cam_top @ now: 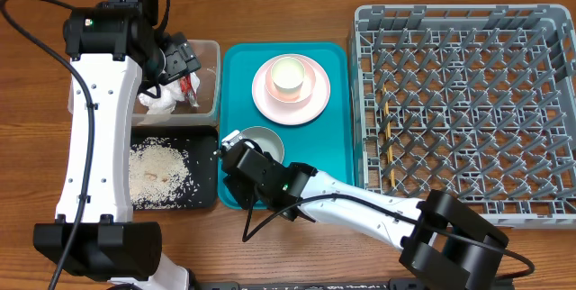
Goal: Sort waste into correct bins and load items into the dishwasher
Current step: 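Move the right gripper left to the white bowl on the teal tray, then close the right gripper on the white bowl rim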
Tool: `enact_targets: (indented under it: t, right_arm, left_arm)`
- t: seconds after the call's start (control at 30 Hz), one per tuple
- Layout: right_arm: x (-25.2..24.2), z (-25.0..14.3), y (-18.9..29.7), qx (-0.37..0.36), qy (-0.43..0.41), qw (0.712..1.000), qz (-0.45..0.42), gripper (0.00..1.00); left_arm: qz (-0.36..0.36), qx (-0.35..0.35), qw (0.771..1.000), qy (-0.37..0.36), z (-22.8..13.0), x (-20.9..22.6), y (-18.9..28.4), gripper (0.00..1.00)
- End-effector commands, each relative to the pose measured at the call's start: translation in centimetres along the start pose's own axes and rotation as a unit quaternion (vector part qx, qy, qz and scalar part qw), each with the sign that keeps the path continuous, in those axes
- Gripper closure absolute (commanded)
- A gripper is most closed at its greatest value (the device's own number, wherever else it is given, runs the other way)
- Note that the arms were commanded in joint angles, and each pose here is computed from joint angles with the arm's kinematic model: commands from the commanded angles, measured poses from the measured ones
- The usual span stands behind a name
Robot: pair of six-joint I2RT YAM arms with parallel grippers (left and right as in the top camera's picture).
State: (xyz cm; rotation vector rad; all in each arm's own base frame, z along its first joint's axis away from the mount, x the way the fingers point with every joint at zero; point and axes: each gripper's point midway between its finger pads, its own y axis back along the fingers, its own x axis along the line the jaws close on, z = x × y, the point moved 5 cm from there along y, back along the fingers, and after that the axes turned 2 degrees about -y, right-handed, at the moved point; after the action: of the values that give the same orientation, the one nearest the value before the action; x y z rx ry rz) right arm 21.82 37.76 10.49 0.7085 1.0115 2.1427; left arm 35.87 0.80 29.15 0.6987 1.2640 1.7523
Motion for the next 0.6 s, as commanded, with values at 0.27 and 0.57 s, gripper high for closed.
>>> enact_targets:
  t: [0.27,0.57]
  right_arm:
    - [-1.0,-0.8,0.1,0.016,0.006,0.999,-0.033,0.50]
    - [-3.2,-2.1,0.5,0.042,0.014,0.993,-0.107,0.50]
  left_arm:
    - [0.001,-0.007,1.000,0.000,0.2,0.0,0.3,0.00]
    - [0.001,-0.007,1.000,0.000,0.2,0.0,0.3,0.00]
